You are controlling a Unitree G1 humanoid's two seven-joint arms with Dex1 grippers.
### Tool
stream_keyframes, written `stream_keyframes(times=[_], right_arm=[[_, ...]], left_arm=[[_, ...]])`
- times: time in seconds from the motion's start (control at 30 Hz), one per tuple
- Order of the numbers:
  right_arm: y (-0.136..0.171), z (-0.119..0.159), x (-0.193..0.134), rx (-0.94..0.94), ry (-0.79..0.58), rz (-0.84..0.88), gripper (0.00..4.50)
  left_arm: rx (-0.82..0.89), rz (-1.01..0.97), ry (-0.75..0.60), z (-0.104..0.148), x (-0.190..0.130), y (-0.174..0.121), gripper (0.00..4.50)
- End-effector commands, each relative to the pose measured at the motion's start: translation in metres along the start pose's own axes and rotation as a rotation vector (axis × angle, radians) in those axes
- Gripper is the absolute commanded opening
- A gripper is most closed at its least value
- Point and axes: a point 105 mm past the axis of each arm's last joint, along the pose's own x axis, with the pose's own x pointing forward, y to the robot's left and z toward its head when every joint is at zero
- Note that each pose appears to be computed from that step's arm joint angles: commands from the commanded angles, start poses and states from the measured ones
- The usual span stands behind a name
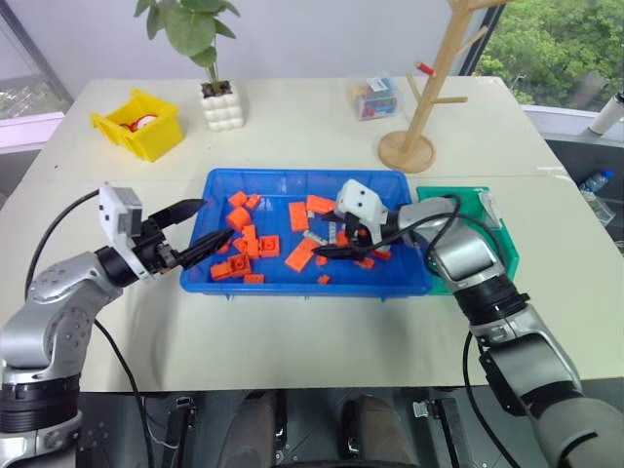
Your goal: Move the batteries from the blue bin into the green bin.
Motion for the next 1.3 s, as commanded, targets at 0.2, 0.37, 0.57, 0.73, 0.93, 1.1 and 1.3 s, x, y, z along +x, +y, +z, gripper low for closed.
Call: stream_keyframes(times=[0.2, 0.37, 0.57, 0.73, 0.93, 1.1, 1.3], right_arm=[[-0.003, -0.008, 0.009, -0.036, 0.029, 0.014, 3.77], [-0.007, -0.018, 0.015, -0.053, 0.063, 0.015, 3.77], [-0.011, -0.014, 0.021, -0.105, 0.088, 0.028, 3.77], [-0.012, -0.019, 0.021, -0.131, 0.136, 0.047, 3.77], [-0.013, -0.024, 0.024, -0.112, 0.168, 0.055, 3.77], [-0.018, -0.029, 0.019, -0.099, 0.181, 0.049, 3.26], [-0.013, -0.029, 0.022, -0.082, 0.176, 0.073, 0.54]], left_arm=[[0.103, -0.099, 0.077, 0.02, -0.009, -0.009, 4.5], [0.113, -0.113, 0.076, 0.024, -0.008, -0.012, 4.5], [0.109, -0.115, 0.066, 0.023, -0.007, -0.018, 4.5], [0.101, -0.105, 0.064, 0.02, -0.008, -0.018, 4.5], [0.103, -0.11, 0.059, 0.02, -0.006, -0.02, 4.5], [0.107, -0.112, 0.058, 0.022, -0.006, -0.019, 4.5], [0.11, -0.128, 0.063, 0.022, -0.005, -0.021, 4.5]])
